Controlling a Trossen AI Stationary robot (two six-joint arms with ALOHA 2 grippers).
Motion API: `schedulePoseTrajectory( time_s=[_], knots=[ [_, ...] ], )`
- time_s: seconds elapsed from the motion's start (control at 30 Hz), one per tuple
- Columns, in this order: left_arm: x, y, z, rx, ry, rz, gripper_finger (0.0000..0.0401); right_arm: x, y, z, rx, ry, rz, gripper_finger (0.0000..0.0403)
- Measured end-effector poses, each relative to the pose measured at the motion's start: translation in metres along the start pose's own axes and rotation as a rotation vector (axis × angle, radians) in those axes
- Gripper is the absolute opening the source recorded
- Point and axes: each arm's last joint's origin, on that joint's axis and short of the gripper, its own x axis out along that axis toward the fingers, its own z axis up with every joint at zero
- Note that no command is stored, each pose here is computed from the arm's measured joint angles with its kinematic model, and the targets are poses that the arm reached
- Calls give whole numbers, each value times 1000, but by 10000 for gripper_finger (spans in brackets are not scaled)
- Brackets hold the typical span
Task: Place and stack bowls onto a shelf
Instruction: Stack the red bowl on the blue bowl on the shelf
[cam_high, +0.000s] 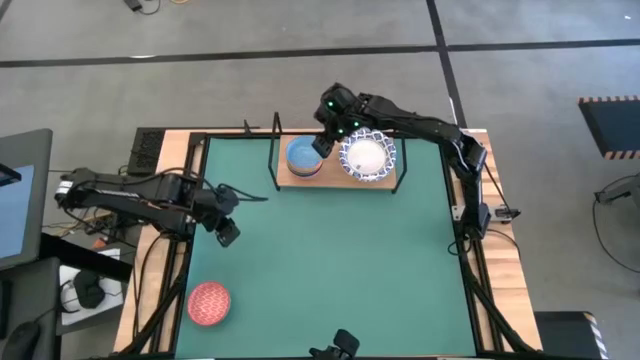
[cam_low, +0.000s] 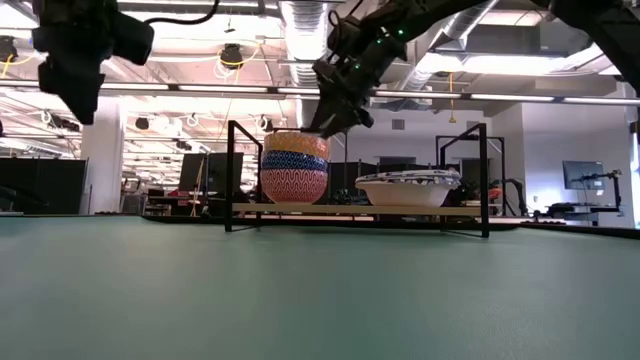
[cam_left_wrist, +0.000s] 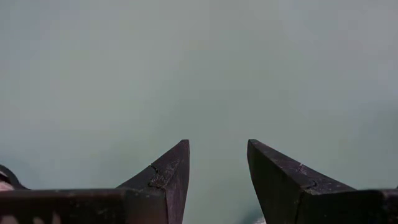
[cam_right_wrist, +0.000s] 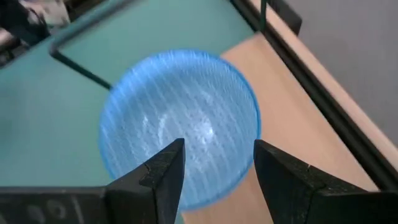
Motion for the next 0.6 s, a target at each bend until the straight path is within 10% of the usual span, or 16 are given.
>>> schedulePoseTrajectory(
  time_s=[0.6],
  knots=[
    [40,-7,-48,116,365,-180,145,-1,24,-8,-32,58,24,214]
  ],
)
